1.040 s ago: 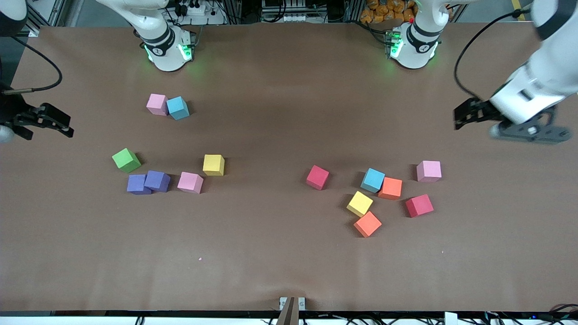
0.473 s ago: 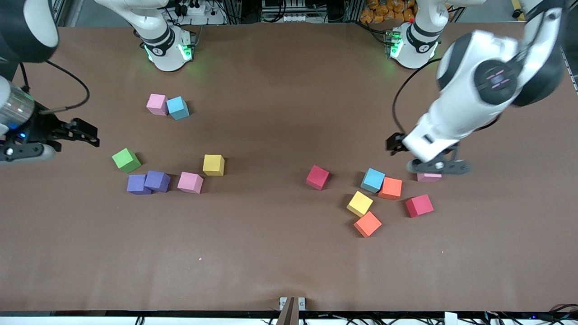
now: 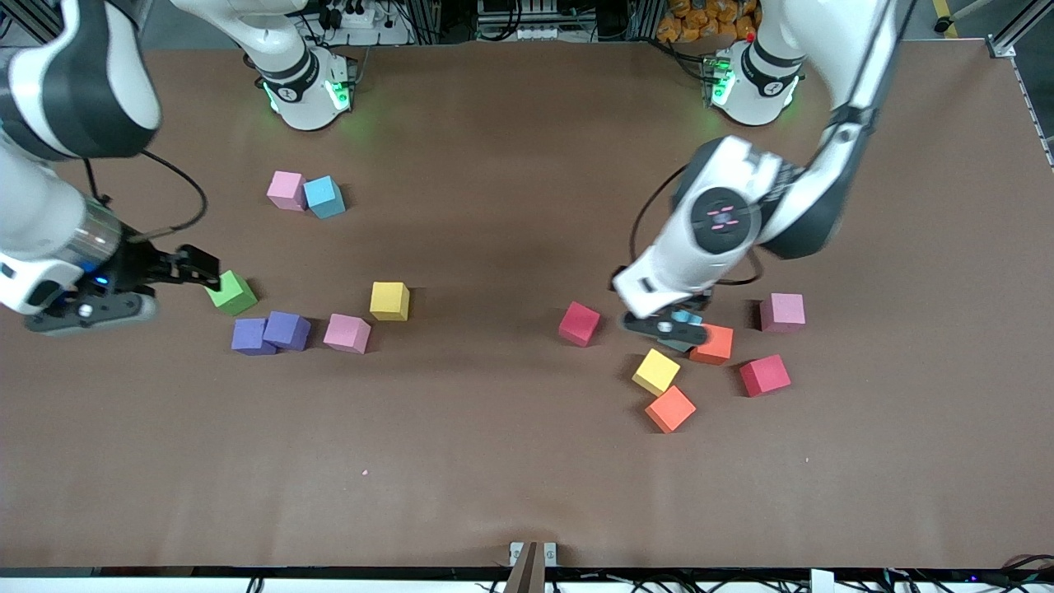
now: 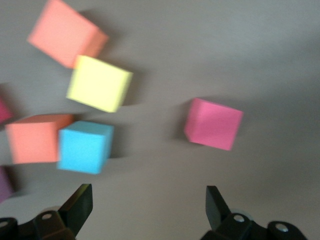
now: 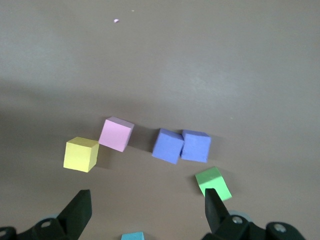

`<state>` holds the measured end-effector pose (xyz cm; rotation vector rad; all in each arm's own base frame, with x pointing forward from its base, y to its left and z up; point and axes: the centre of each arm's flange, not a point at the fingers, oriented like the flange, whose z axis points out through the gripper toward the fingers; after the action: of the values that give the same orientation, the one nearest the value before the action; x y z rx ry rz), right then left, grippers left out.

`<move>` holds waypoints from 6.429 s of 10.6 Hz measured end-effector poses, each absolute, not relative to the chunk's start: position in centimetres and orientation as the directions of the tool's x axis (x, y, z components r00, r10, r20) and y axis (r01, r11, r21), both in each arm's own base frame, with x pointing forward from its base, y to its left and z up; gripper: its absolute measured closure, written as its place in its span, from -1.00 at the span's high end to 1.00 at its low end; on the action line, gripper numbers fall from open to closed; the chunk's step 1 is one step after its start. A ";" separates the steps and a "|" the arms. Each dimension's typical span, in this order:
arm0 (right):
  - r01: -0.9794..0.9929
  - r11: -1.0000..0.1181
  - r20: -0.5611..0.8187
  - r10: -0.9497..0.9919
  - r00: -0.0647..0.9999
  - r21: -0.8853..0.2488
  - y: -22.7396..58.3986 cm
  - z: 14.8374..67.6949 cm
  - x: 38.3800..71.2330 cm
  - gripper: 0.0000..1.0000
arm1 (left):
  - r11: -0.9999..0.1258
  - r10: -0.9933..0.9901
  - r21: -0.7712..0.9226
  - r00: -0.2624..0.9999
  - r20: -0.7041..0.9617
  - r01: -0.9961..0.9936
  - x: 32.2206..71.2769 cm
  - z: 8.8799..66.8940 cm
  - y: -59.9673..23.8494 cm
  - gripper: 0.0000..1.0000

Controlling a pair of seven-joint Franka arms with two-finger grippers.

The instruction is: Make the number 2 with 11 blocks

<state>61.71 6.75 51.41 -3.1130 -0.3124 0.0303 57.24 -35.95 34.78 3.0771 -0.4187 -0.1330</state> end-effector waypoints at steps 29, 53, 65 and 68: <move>0.999 -0.016 0.008 1.000 0.016 -0.038 22.2 23.5 54.0 1.00 | -0.921 -0.382 0.095 0.923 -0.030 -0.378 57.6 20.6 -43.0 0.20; 0.999 0.038 0.032 0.999 -0.038 0.001 23.2 19.8 51.1 0.24 | -0.987 0.149 0.032 0.975 -0.167 0.157 23.6 20.7 -51.2 0.10; 0.993 0.009 0.006 1.000 -0.008 -0.116 23.4 28.0 51.6 0.18 | -0.994 0.096 0.042 0.988 -0.118 0.101 21.4 18.5 -52.5 1.00; 0.991 0.047 0.014 0.999 -0.046 -0.129 26.4 29.2 49.8 0.18 | -0.982 0.153 0.099 0.985 -0.073 0.160 22.5 22.7 -53.4 1.00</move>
<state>49.77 26.39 29.25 -2.0989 -2.1988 0.1277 22.48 -53.38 22.73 3.0257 0.2394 -0.0996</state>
